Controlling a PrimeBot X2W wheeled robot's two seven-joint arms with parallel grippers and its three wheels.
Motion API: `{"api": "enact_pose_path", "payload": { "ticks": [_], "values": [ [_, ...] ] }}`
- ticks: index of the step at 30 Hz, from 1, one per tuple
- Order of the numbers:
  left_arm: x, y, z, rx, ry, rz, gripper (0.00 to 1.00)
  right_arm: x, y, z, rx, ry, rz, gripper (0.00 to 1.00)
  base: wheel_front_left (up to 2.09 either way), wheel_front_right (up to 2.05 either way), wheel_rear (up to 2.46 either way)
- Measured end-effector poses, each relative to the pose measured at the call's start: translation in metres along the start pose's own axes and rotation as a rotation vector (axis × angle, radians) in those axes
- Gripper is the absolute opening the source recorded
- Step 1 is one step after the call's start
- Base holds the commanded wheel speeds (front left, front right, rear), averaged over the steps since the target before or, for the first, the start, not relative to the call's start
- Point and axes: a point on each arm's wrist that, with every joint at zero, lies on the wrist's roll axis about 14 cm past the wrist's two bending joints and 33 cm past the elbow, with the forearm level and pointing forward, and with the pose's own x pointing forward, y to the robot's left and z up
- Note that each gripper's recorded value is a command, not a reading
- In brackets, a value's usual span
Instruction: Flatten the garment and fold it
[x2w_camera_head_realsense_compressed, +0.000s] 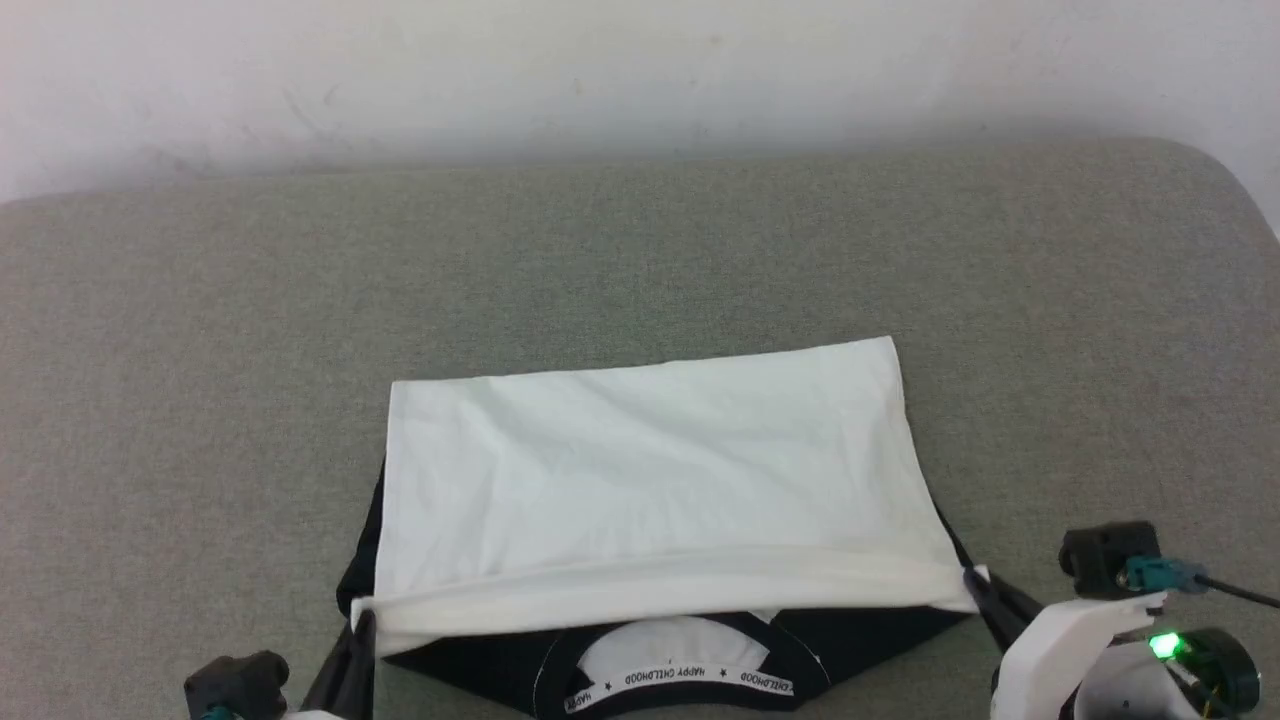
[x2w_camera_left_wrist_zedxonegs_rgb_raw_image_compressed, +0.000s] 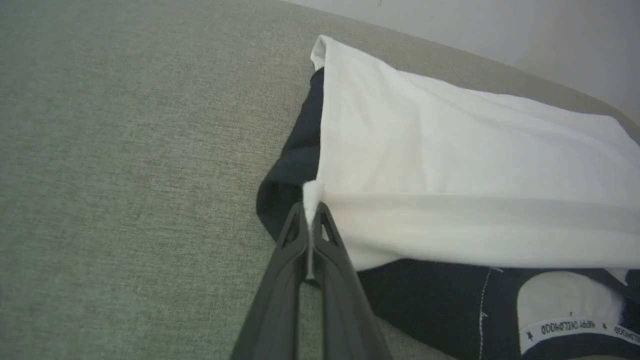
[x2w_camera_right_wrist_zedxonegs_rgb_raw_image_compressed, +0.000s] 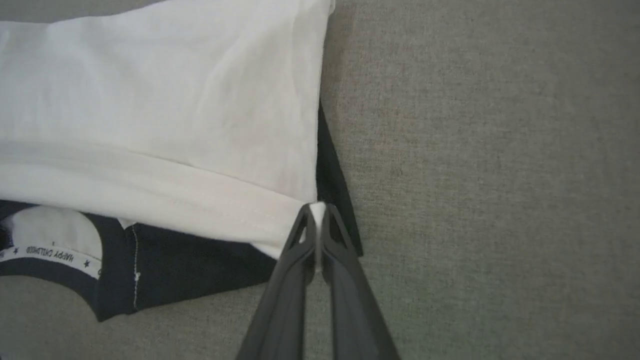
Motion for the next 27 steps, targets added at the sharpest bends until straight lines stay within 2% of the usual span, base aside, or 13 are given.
{"api": "enact_pose_path", "payload": {
  "ticks": [2, 3, 4, 5, 6, 10, 14, 21, 27],
  "values": [
    [-0.001, 0.0, -0.008, -0.002, 0.026, 0.003, 0.0, -0.001, 0.003, -0.012, 0.014, 0.035, -0.001, 0.0, 0.0, 0.0, 0.0],
    [-0.001, 0.0, -0.012, -0.004, 0.038, 0.002, 0.14, -0.001, 0.004, -0.018, 0.026, 0.056, -0.002, 0.0, 0.0, 0.0, 0.0],
    [-0.001, 0.0, -0.016, -0.004, 0.05, 0.001, 0.44, 0.0, 0.005, -0.022, 0.033, 0.07, 0.0, 0.31, 0.0, 0.0, 0.0],
    [-0.002, -0.001, -0.021, -0.005, 0.068, -0.001, 0.78, -0.001, 0.006, -0.023, 0.039, 0.073, 0.0, 0.69, 0.0, 0.0, 0.0],
    [-0.002, -0.002, -0.026, -0.008, 0.087, -0.006, 1.0, -0.001, 0.007, -0.025, 0.042, 0.08, -0.003, 1.0, 0.0, 0.0, 0.0],
    [-0.005, -0.005, -0.035, -0.015, 0.114, -0.01, 1.0, -0.003, 0.005, -0.032, 0.063, 0.108, -0.013, 1.0, 0.0, 0.0, 0.0],
    [-0.007, -0.001, -0.028, -0.014, 0.073, 0.007, 1.0, -0.005, 0.002, -0.021, 0.071, 0.071, -0.025, 1.0, 0.0, 0.0, 0.0],
    [-0.011, 0.017, 0.024, 0.02, -0.172, 0.08, 1.0, -0.015, -0.009, 0.022, 0.066, -0.093, -0.066, 1.0, 0.0, 0.0, 0.0],
    [-0.01, 0.015, 0.069, 0.071, -0.353, 0.094, 1.0, -0.014, -0.01, 0.055, 0.077, -0.266, -0.061, 1.0, 0.0, 0.0, 0.0]
  ]
}}
